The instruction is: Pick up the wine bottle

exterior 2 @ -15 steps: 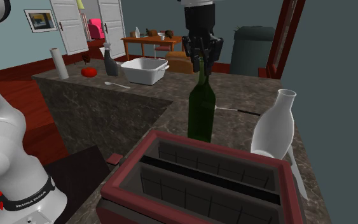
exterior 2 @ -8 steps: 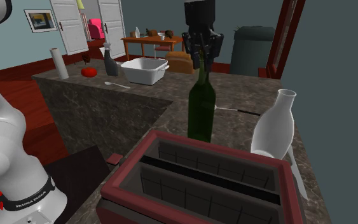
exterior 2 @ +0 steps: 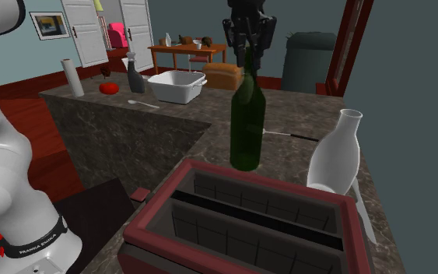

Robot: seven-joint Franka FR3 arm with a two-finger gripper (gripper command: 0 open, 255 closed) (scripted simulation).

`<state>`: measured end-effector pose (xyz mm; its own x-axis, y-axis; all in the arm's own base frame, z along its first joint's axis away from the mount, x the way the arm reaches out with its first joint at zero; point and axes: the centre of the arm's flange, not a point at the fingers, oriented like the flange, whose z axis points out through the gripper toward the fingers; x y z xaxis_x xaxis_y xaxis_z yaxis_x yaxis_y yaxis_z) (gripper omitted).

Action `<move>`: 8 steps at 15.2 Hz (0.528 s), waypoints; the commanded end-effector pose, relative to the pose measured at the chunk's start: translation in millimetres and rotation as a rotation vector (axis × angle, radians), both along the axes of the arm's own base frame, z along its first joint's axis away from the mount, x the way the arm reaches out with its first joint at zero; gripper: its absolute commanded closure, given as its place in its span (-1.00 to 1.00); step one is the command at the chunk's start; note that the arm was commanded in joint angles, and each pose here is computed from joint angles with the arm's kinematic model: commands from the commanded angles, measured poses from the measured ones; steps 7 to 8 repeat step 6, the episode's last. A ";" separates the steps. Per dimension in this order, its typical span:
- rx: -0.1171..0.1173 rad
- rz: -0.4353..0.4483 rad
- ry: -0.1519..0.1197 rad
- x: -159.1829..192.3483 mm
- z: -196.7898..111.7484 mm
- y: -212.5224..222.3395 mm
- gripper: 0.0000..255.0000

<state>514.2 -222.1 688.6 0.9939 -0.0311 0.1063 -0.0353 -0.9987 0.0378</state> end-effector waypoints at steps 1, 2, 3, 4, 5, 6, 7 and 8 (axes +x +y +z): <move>0.000 0.000 0.000 0.5 10.2 0.5 1.00; 0.000 0.000 0.000 0.5 15.5 0.5 1.00; 0.000 0.000 0.000 0.5 20.7 0.5 1.00; 0.000 0.000 0.000 0.5 26.0 0.5 1.00; 0.000 0.000 0.000 0.5 26.8 0.5 1.00; 0.000 0.000 0.000 0.5 26.8 0.5 1.00; 0.000 0.000 0.000 0.5 26.8 0.5 1.00; 0.000 0.000 0.000 0.5 26.8 0.5 1.00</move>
